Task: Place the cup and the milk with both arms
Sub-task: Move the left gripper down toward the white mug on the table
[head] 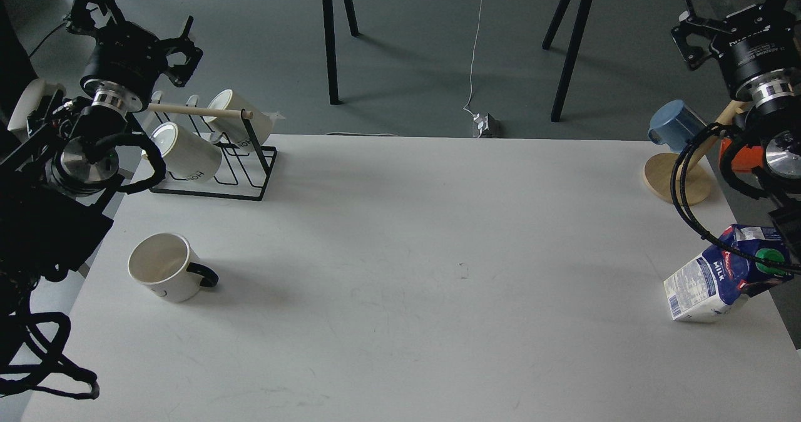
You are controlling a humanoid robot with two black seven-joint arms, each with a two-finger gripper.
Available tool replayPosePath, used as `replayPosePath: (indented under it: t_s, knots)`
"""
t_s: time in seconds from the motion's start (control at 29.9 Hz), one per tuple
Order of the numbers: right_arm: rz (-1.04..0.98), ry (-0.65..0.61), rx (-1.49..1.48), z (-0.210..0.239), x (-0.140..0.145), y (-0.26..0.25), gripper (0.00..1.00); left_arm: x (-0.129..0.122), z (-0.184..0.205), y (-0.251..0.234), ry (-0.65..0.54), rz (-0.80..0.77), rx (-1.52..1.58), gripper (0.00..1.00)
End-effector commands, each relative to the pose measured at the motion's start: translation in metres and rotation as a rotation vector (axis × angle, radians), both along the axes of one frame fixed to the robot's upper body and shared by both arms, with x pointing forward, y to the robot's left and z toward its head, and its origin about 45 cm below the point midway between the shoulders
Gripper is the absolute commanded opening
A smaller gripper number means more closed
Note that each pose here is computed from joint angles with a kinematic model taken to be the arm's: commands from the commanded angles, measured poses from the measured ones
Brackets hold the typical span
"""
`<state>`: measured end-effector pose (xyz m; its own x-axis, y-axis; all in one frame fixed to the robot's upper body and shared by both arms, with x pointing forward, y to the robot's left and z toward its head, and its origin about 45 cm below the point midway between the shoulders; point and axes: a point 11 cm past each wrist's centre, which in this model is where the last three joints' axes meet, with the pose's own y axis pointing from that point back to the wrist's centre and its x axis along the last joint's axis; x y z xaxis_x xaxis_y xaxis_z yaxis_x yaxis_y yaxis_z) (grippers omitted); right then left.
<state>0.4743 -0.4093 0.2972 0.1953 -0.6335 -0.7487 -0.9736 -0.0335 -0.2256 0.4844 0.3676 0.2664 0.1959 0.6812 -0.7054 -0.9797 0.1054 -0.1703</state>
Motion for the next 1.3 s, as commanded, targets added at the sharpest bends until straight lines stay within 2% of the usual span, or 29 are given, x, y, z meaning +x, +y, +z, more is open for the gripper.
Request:
replayPosePath:
  t_s: [0.0, 0.23, 0.37, 0.54, 0.67, 0.9, 1.14, 1.27]
  knots:
    - [0.002, 0.003, -0.001, -0.001, 0.000, 0.000, 1.00, -0.001, 0.007, 0.010, -0.018, 0.016, 0.012, 1.00]
    - [0.006, 0.006, -0.006, -0.002, -0.001, 0.001, 1.00, -0.006, 0.021, 0.037, -0.078, 0.100, 0.007, 1.00]
    - [0.004, 0.006, -0.007, -0.002, -0.001, 0.000, 1.00, -0.024, 0.023, 0.067, -0.057, 0.106, 0.100, 1.00]
    - [0.005, 0.009, -0.008, -0.004, -0.002, 0.000, 1.00, -0.057, 0.062, 0.073, -0.059, -0.061, 0.352, 0.99]
    - [0.006, 0.008, -0.006, -0.004, -0.002, 0.001, 1.00, -0.085, 0.068, 0.064, -0.031, -0.196, 0.555, 0.98]
    - [0.005, 0.010, -0.010, -0.004, -0.002, 0.000, 1.00, -0.120, 0.083, 0.076, -0.029, -0.317, 0.992, 0.88]
    - [0.007, 0.011, -0.010, -0.005, -0.002, 0.001, 1.00, -0.142, 0.062, 0.082, -0.071, -0.490, 1.433, 0.87]
    - [0.007, 0.013, -0.010, -0.006, -0.002, 0.001, 1.00, -0.156, 0.031, 0.088, -0.024, -0.613, 1.623, 0.86]
